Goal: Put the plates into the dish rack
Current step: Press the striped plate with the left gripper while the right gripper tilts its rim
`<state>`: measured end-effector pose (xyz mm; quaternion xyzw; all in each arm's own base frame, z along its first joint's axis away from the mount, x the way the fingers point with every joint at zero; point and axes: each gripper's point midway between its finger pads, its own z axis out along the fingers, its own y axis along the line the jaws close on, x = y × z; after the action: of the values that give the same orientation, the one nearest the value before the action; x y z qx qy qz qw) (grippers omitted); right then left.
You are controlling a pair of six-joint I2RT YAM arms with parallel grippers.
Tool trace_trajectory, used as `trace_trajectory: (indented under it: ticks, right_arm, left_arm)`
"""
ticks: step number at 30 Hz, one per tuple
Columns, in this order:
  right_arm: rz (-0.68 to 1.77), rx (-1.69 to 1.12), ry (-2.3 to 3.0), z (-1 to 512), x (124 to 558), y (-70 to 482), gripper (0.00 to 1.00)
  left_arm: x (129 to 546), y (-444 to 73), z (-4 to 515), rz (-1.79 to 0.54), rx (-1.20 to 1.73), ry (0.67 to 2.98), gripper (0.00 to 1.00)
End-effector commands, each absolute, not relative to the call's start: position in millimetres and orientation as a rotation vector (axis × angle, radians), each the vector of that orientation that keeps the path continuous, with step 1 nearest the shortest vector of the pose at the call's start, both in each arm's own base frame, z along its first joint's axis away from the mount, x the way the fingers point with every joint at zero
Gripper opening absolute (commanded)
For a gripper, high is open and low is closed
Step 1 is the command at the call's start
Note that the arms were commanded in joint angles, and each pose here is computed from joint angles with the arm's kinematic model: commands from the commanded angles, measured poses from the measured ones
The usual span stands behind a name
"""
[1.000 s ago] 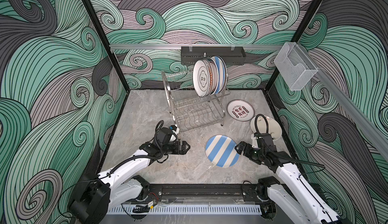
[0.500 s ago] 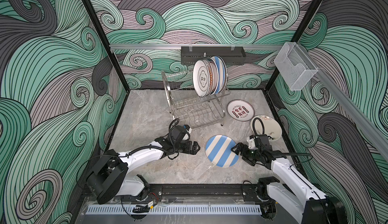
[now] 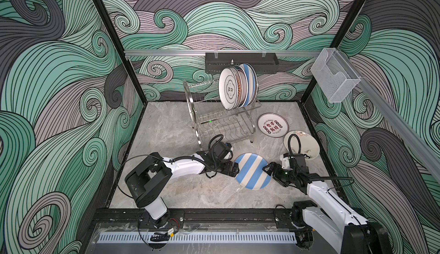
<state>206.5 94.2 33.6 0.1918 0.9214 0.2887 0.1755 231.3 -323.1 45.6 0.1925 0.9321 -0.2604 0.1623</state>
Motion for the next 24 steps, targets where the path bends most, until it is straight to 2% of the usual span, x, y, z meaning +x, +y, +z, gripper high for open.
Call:
trace_trajectory:
  ticks: [1,19,24]
  right_arm:
    - [0.795,0.547,2.63,23.2,200.8,90.6,0.81]
    - [0.915,0.49,2.696,15.0,202.6,106.1,0.82]
    - [1.032,0.462,2.667,21.3,209.5,118.5,0.77]
  left_arm:
    - [236.1,-335.9,45.6,-0.73,0.602,2.65,0.99]
    - [227.8,-363.8,28.4,-0.795,0.738,2.687,0.99]
    - [227.1,-366.8,29.1,-0.811,0.754,2.686,0.99]
